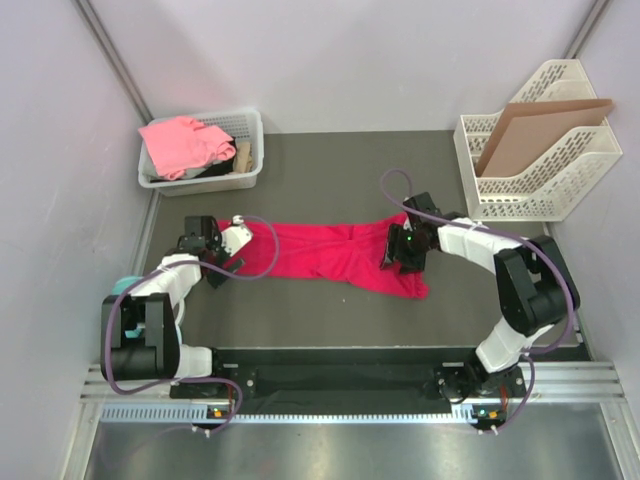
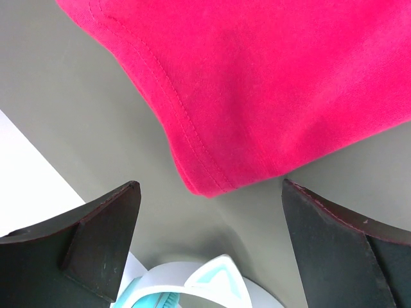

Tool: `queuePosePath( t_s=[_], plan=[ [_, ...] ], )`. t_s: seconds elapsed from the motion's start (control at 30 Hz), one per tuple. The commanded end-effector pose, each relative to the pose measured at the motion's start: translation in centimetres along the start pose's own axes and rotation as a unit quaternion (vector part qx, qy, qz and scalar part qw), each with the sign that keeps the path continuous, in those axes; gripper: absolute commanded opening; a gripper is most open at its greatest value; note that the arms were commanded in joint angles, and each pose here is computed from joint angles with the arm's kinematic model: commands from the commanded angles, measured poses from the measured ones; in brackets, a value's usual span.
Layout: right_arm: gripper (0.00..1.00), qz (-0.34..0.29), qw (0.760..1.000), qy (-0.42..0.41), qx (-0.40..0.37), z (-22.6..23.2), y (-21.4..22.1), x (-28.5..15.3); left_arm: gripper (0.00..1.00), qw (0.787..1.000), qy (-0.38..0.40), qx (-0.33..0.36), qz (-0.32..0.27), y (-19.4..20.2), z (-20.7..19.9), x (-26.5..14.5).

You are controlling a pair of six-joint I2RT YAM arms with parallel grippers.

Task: Fold and stack the t-shirts
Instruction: Fold the other side of the tshirt into a rectangle

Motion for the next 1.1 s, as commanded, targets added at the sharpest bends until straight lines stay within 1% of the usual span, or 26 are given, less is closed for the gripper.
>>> queuePosePath(
  t_s=[0.0, 0.07, 0.1, 0.17, 0.23, 0.37, 0.43, 0.47, 0.5, 0.53, 0.6, 0.63, 0.67, 0.7, 0.73, 0.77, 0.83, 0.93, 0.97, 1.03, 1.07],
  plan=[
    [0.56, -0.007, 0.998, 0.055, -0.004, -2.1, -0.6, 0.8, 0.97, 0.996, 0.044, 0.013, 0.071, 4.1, -2.3, 0.4],
    [0.56, 0.004, 0.996, 0.094, 0.004, -4.2, 0.5, 0.6, 0.97, 0.996, 0.04, 0.009, 0.077, 4.9, -1.7, 0.4],
    [0.55, 0.002, 0.995, 0.099, 0.004, -4.7, 0.6, 0.3, 0.97, 0.996, 0.042, 0.014, 0.08, 5.3, -1.5, 0.6],
    [0.56, 0.01, 0.993, 0.119, 0.015, -6.2, 1.4, -0.1, 0.96, 0.995, 0.041, 0.003, 0.086, 6.1, -0.7, 0.7],
    [0.56, 0.005, 0.991, 0.13, 0.016, -6.8, 1.5, -0.6, 0.96, 0.995, 0.042, -0.006, 0.091, 6.5, 0.0, 0.9],
    [0.56, 0.001, 0.987, 0.161, 0.022, -8.4, 1.5, -1.5, 0.96, 0.995, 0.043, -0.014, 0.083, 6.3, 0.4, 0.8],
    [0.56, -0.003, 0.986, 0.165, 0.023, -8.7, 1.2, -1.8, 0.96, 0.996, 0.042, -0.023, 0.07, 5.5, 0.9, 0.4],
    [0.56, -0.006, 0.987, 0.16, 0.025, -8.6, 1.0, -1.9, 0.96, 0.995, 0.051, -0.03, 0.077, 5.5, 0.8, 0.0],
    [0.56, -0.004, 0.987, 0.157, 0.022, -8.4, 1.0, -1.9, 0.97, 0.995, 0.069, -0.049, 0.048, 4.3, 0.5, -0.4],
    [0.56, -0.005, 0.988, 0.153, 0.022, -8.2, 0.8, -1.9, 0.97, 0.996, 0.065, -0.058, 0.029, 3.0, 1.6, -1.0],
    [0.56, -0.012, 0.99, 0.138, 0.024, -7.6, 0.3, -2.2, 0.98, 0.992, 0.087, -0.091, 0.009, 1.6, 1.5, -2.4],
    [0.56, -0.017, 0.99, 0.135, 0.025, -7.4, 0.0, -2.3, 0.98, 0.99, 0.093, -0.105, -0.027, -0.4, 2.4, -3.2],
    [0.56, -0.019, 0.992, 0.12, 0.024, -6.6, -0.2, -2.6, 0.99, 0.985, 0.103, -0.132, -0.039, -1.3, 2.4, -3.4],
    [0.56, -0.027, 0.993, 0.117, 0.02, -6.3, -0.5, -2.9, 0.99, 0.981, 0.12, -0.148, -0.043, -1.7, 2.2, -3.8],
    [0.56, -0.027, 0.993, 0.118, 0.018, -6.1, -0.7, -3.1, 0.99, 0.976, 0.135, -0.158, -0.069, -3.3, 2.7, -4.2],
    [0.56, -0.03, 0.992, 0.121, 0.013, -5.9, -0.7, -3.3, 0.99, 0.972, 0.145, -0.172, -0.073, -3.8, 2.8, -4.3],
    [0.56, -0.029, 0.992, 0.121, 0.009, -5.7, -0.7, -3.6, 0.99, 0.958, 0.173, -0.217, -0.07, -4.8, 2.9, -4.0],
    [0.56, -0.037, 0.99, 0.133, 0.007, -6.2, -0.6, -4.0, 0.99, 0.941, 0.2, -0.266, -0.058, -4.8, 3.2, -2.7],
    [0.56, -0.036, 0.99, 0.135, 0.005, -6.2, -0.4, -4.0, 0.99, 0.933, 0.221, -0.281, -0.053, -4.7, 2.7, -2.1],
    [0.56, -0.035, 0.99, 0.136, 0.004, -6.4, 0.0, -3.8, 0.99, 0.925, 0.241, -0.288, -0.051, -4.9, 2.4, -1.7],
    [0.56, -0.034, 0.99, 0.135, 0.006, -6.5, 0.1, -3.7, 0.99, 0.915, 0.268, -0.298, -0.044, -4.9, 1.5, -1.4]
  ],
)
Point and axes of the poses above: each gripper's point midway between its finger pads, its own x axis out along the fingers, its own z axis along the line the jaws close on, y = z × x, the point moved 3 cm from there along -x, back along the fingers, and after that the axes turned 6 degrees about -x, right-handed, at the moved point
